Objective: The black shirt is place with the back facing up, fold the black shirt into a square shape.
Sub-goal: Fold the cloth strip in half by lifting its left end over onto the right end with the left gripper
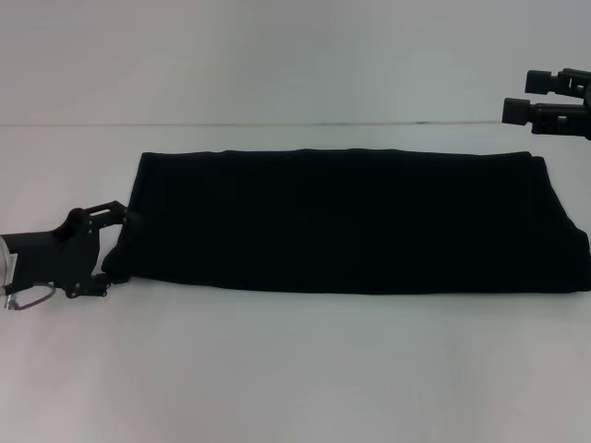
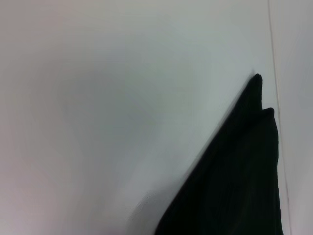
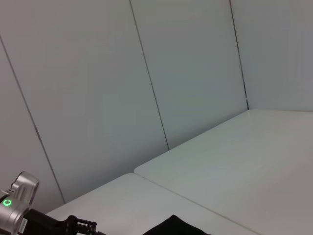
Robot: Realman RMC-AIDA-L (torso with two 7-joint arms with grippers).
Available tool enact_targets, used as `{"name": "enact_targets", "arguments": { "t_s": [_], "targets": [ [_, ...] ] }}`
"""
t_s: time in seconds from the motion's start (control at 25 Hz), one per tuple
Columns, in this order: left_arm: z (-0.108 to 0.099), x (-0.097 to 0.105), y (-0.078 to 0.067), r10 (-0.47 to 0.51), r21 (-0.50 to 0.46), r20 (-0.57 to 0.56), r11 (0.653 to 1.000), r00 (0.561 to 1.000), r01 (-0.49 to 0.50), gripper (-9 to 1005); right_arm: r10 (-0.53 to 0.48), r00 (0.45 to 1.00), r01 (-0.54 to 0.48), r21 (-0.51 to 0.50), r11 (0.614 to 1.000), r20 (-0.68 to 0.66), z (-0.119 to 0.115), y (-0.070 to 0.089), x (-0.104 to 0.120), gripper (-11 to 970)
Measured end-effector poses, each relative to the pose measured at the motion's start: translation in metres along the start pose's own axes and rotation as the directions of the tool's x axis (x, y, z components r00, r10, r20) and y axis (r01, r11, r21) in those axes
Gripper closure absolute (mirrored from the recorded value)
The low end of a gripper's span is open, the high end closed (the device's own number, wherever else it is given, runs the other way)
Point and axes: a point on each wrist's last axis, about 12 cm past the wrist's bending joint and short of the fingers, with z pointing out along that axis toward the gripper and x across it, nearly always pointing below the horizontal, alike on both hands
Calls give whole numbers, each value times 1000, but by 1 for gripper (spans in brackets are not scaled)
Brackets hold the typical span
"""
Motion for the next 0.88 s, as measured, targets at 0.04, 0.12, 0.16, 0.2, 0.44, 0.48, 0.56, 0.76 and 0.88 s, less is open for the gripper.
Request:
{"name": "enact_targets", "arguments": {
  "t_s": [0.04, 0.12, 0.16, 0.2, 0.44, 0.48, 0.56, 0.76, 0.88],
  "targets": [
    [0, 0, 0, 6, -1, 3, 1000, 1000, -6, 96, 0, 1000, 0, 0, 1000, 0, 0, 0, 0, 26],
    [0, -1, 0, 17, -2, 7, 1000, 1000, -17, 96, 0, 1000, 0, 1, 1000, 0, 0, 0, 0, 26],
    [0, -1, 0, 21, -2, 8, 1000, 1000, -21, 96, 0, 1000, 0, 1, 1000, 0, 0, 0, 0, 26],
    [0, -1, 0, 27, -2, 9, 1000, 1000, -27, 96, 1, 1000, -1, 1, 1000, 0, -1, 0, 0, 26],
    [0, -1, -3, 50, -6, -3, 999, 999, -50, 96, 0, 1000, 0, 2, 1000, 2, -1, 0, 0, 27],
    [0, -1, -3, 51, -6, -6, 999, 999, -51, 96, 0, 1000, 0, 1, 1000, 4, -1, 0, 0, 27],
    [0, 0, -2, 50, -5, -14, 999, 999, -50, 96, -1, 1000, 1, 1, 1000, 9, -1, 0, -1, 27],
    [-2, 4, 2, 41, -3, -34, 999, 999, -41, 97, -1, 1000, 1, 0, 1000, 14, -1, 0, -2, 27],
    [-1, 5, 3, 37, -3, -41, 999, 998, -37, 97, -1, 1000, 1, 0, 1000, 15, -1, 0, -2, 28]
  ]
}}
